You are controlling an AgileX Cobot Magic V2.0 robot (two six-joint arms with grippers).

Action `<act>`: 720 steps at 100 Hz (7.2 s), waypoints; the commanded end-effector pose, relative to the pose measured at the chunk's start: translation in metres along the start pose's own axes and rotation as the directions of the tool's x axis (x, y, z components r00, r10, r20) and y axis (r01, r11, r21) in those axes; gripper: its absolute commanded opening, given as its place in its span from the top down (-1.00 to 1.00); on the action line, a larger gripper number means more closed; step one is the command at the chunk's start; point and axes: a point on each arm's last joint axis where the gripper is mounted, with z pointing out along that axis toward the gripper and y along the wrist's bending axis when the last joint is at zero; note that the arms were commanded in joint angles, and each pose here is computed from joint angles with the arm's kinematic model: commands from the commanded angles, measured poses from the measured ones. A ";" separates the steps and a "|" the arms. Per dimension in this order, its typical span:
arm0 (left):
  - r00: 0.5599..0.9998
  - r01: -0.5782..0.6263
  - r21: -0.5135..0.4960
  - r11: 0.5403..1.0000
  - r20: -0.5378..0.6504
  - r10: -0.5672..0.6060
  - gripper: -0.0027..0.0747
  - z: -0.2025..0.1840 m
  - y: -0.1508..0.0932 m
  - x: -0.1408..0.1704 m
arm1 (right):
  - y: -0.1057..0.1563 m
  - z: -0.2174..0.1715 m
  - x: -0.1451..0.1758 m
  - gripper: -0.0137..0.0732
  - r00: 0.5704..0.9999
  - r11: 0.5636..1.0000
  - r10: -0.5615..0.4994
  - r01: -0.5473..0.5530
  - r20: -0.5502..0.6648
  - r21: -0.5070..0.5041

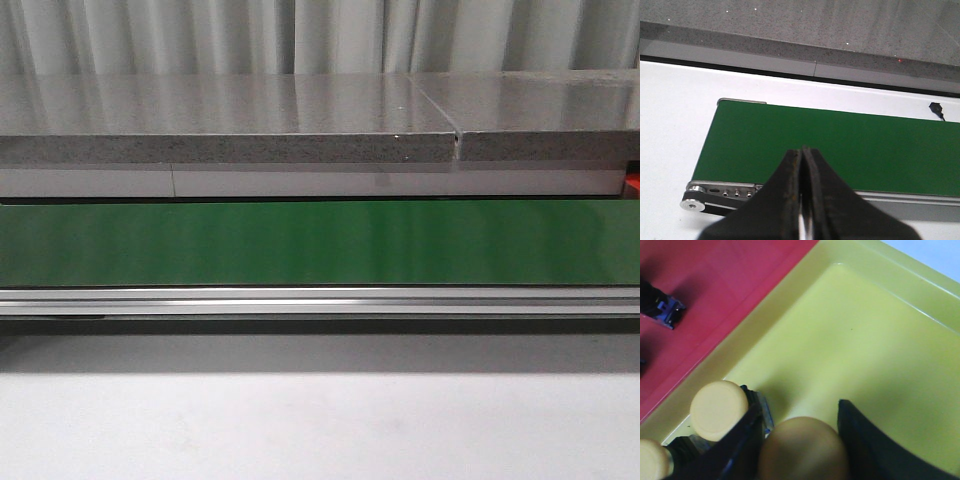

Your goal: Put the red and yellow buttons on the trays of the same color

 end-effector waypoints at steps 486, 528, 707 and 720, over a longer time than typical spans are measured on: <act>0.996 0.010 0.012 1.000 0.090 -0.011 0.98 -0.003 -0.002 -0.013 | 0.091 -0.238 0.098 0.84 0.679 0.389 -0.262 0.725 0.686 -0.569; 0.996 0.010 0.012 1.000 0.090 -0.011 0.98 -0.003 -0.002 -0.013 | 0.070 -0.248 0.096 0.84 0.667 0.483 -0.212 0.707 0.714 -0.517; 0.996 0.010 0.012 1.000 0.090 -0.011 0.98 -0.003 -0.002 -0.013 | 0.033 -0.163 0.176 0.84 0.647 0.576 -0.069 0.647 0.759 -0.499; 0.996 0.010 0.012 1.000 0.090 -0.011 0.98 -0.003 -0.002 -0.013 | 0.033 -0.163 0.176 0.84 0.647 0.576 -0.069 0.647 0.759 -0.499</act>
